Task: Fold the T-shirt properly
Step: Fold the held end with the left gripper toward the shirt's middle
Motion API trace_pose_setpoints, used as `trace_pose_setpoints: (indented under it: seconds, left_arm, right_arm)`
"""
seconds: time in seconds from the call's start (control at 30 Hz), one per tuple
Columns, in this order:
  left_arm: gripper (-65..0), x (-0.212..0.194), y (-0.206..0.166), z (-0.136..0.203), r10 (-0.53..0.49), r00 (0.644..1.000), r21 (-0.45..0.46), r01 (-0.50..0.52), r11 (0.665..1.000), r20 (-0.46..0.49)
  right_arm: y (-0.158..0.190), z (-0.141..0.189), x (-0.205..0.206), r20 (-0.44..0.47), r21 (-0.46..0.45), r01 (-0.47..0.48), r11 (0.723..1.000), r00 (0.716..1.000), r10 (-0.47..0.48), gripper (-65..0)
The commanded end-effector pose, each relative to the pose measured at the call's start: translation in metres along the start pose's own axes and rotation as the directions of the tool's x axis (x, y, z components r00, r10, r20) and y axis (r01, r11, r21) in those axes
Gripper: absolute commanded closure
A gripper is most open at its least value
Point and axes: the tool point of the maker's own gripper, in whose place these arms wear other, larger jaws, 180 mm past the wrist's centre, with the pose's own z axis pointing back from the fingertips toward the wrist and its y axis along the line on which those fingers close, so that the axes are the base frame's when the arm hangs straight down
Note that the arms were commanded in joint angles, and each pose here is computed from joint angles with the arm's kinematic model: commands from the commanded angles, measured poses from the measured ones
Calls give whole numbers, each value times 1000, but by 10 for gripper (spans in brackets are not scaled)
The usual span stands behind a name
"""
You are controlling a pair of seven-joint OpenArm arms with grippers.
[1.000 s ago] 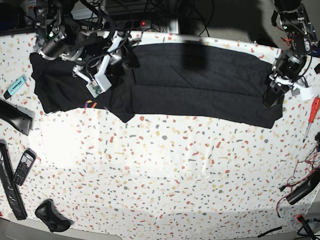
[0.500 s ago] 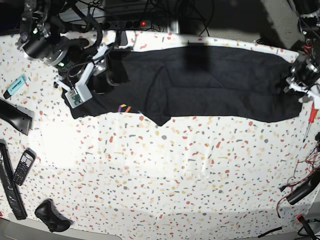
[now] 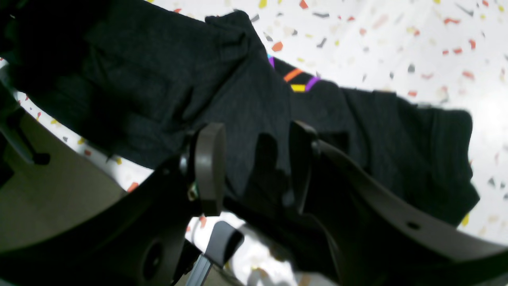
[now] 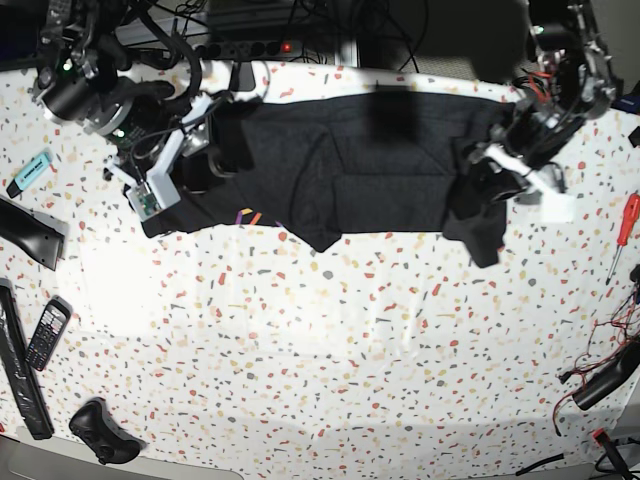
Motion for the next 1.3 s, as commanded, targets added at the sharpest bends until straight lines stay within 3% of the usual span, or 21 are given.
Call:
trace_pose_setpoints:
  seconds: [0.0, 0.23, 0.33, 0.37, 0.53, 0.7, 0.9, 0.97, 1.07, 1.17, 1.27]
  left_arm:
    - [0, 15, -15, -7, -12, 999, -51, 14, 999, 53]
    - [0, -19, -46, -46, -94, 992, -91, 87, 992, -80]
    - [-222, -27, -63, -57, -130, 985, -141, 114, 983, -110]
    - [-251, -29, -68, -60, -133, 984, -153, 114, 982, -119]
    - [-254, -25, -91, -75, -174, 977, -222, 143, 965, -127]
    - [-254, -15, -90, -80, -223, 964, -229, 186, 955, -147]
    - [-254, -1, -56, -71, -285, 942, -142, 262, 955, -178]
    - [-254, 4, -39, -64, -315, 929, -97, 301, 949, -195]
    - [-254, 15, -11, -51, -409, 888, -29, 413, 910, -208]
    - [-254, 31, 16, -36, -468, 860, 58, 488, 871, -205]
    - [-254, 41, 36, -20, -477, 852, 123, 509, 852, -217]
  right_arm:
    - [-1, 3, 14, 45, -2, -27, 1000, 999, 27, -255]
    - [-6, 2, 20, 44, -14, -41, 999, 998, 42, -255]
    - [-7, 2, 16, 21, -16, -40, 999, 999, 41, -255]
    - [-7, 2, 15, 12, -16, -40, 999, 999, 40, -255]
    - [-12, 4, 12, 2, -36, -30, 999, 1000, 30, -255]
    - [-52, 24, 11, 19, -178, 44, 983, 999, -42, -255]
    - [-121, 64, -21, -6, -388, 182, 903, 980, -200, -254]
    - [-137, 70, -38, -27, -389, 236, 891, 963, -267, -255]
    - [-157, 75, -57, -52, -370, 307, 877, 935, -350, -254]
    - [-175, 78, -69, -96, -363, 316, 877, 923, -372, -254]
    - [-190, 81, -78, -107, -367, 342, 865, 908, -405, -255]
